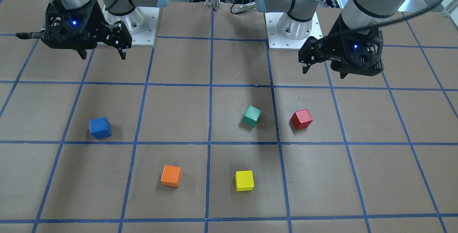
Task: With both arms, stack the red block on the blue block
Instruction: 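Move the left gripper down onto the red cube nearest the robot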
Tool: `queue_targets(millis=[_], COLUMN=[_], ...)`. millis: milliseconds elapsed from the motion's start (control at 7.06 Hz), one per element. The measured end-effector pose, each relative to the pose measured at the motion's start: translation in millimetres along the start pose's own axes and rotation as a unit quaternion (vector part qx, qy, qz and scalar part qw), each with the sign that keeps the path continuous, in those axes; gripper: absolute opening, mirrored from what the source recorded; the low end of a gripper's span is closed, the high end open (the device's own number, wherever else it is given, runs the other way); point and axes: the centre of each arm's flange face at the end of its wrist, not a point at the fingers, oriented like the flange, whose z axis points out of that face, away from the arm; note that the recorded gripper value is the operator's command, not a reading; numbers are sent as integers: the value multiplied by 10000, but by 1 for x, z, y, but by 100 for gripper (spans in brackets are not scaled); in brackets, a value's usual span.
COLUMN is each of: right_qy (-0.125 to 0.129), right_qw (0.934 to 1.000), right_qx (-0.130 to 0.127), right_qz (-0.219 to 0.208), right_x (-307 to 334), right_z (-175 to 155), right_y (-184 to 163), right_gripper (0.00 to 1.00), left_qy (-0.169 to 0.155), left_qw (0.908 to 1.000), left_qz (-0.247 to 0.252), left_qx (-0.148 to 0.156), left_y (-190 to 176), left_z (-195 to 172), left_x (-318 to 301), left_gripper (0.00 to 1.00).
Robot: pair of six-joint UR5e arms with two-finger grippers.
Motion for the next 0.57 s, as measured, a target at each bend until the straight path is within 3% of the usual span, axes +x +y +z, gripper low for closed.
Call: queue_targets(millis=[283, 567], right_qy=[-2, -8], right_qw=[10000, 10000], right_qx=[2, -1], right_qz=[5, 7], right_x=[0, 0], right_z=[0, 1], right_y=[0, 0], right_gripper=[100, 100], left_qy=[116, 101], left_qw=[9987, 9972], left_qz=[-357, -687], left_qx=[-331, -292], left_y=[-12, -22], left_z=[65, 152], left_x=[-33, -42], left_gripper=[100, 100])
